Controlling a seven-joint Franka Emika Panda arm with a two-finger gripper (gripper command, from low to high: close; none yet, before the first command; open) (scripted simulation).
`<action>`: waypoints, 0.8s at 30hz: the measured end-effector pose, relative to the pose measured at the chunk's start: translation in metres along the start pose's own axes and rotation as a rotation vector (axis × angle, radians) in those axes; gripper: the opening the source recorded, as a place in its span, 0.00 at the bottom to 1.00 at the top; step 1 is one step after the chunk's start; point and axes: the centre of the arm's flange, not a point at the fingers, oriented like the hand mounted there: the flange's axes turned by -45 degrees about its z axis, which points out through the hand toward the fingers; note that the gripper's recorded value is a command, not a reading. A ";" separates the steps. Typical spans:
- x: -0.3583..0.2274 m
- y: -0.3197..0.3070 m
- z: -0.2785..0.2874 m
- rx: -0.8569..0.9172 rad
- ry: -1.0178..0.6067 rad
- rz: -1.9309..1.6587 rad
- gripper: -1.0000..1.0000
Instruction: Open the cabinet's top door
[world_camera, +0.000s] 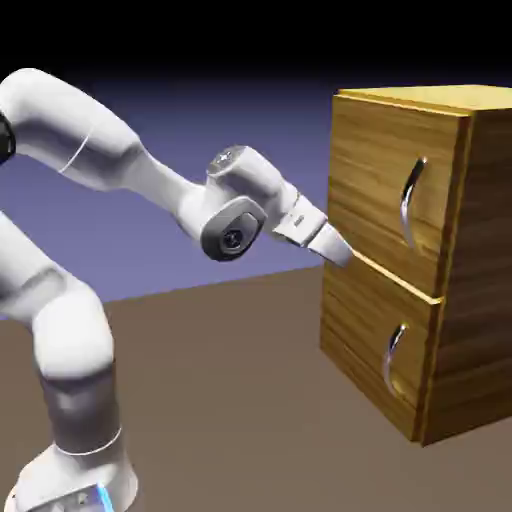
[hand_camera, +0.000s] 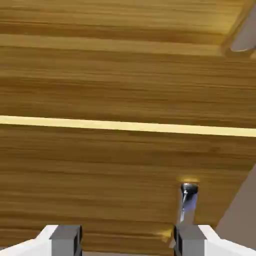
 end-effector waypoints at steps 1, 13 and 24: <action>0.004 -0.002 -0.003 0.002 0.009 -0.007 0.50; 0.034 -0.020 -0.044 0.007 0.124 -0.068 0.50; 0.045 -0.017 -0.072 -0.010 0.246 -0.089 0.50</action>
